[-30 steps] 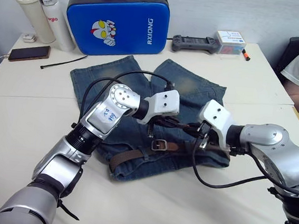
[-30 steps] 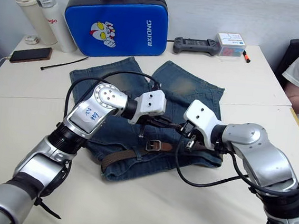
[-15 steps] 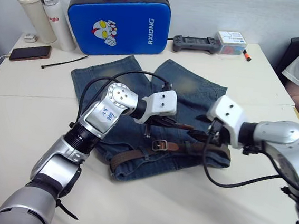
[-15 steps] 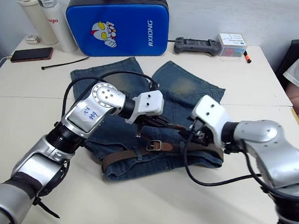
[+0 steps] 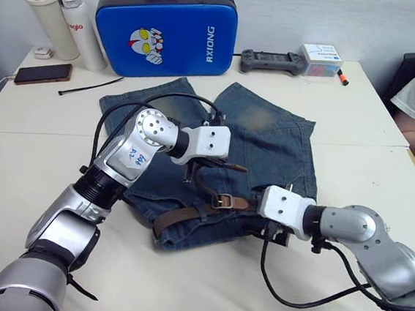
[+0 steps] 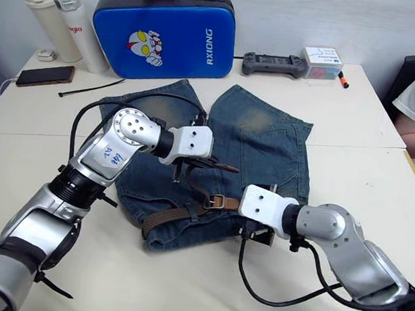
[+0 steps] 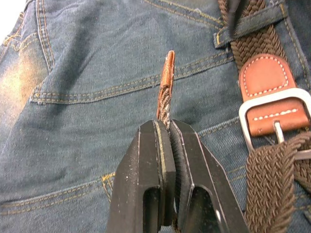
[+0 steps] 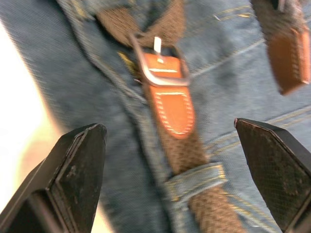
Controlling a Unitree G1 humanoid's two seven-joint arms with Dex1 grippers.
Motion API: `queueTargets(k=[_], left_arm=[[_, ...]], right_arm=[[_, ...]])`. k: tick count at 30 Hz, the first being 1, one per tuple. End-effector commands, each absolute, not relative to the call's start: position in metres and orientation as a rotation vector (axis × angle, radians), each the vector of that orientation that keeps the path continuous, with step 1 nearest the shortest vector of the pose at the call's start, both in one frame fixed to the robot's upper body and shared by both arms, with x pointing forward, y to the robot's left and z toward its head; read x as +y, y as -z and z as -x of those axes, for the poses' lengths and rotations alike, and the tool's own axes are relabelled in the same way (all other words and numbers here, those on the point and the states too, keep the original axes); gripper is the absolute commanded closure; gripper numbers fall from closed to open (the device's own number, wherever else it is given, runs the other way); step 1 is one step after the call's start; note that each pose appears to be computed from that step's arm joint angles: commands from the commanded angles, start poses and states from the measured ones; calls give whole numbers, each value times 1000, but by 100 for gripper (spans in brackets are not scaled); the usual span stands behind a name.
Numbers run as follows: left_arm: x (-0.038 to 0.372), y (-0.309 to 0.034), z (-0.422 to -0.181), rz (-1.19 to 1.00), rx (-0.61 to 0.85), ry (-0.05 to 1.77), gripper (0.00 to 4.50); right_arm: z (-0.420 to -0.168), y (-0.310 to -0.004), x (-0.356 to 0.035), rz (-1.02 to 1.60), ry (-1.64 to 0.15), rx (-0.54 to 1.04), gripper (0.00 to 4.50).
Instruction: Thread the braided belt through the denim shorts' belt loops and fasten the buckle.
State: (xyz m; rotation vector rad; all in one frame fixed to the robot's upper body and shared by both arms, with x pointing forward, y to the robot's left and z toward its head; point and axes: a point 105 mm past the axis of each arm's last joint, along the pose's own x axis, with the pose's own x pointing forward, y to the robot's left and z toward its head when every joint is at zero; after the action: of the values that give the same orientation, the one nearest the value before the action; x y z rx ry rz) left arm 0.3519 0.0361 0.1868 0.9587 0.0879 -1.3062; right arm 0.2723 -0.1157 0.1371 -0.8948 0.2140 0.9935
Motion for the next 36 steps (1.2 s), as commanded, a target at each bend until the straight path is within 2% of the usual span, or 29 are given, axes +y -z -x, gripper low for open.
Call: queueTargets(k=[1,3,6,7,9,10,13,14,24,36], left_arm=[[37,-199,-350,-1003,42,1298,450],[39,-198,-350,-1012,48,1300,450],[41,-197,-348,-1016,52,1304,450],[41,-197,-347,-1017,52,1308,450],[42,-197,-346,-1022,54,1315,450],[43,-197,-345,-1024,54,1317,450],[46,-198,-344,-1041,48,1319,450],[48,-199,-344,-1044,48,1318,450],[74,-199,-347,-1101,103,1291,450],[67,-187,-339,-1123,120,1356,450]], right_arm=[[-279,-139,-112,948,-960,148,4],[-284,-137,-111,972,-941,126,4],[-289,-136,-109,989,-921,98,86],[-290,-136,-108,981,-917,89,128],[-290,-135,-107,974,-910,81,238],[-291,-134,-107,975,-907,80,270],[-291,-137,-106,916,-885,69,413],[-291,-138,-106,903,-881,71,447],[-303,-147,-113,771,-750,88,447],[-303,-154,-105,750,-735,85,447]])
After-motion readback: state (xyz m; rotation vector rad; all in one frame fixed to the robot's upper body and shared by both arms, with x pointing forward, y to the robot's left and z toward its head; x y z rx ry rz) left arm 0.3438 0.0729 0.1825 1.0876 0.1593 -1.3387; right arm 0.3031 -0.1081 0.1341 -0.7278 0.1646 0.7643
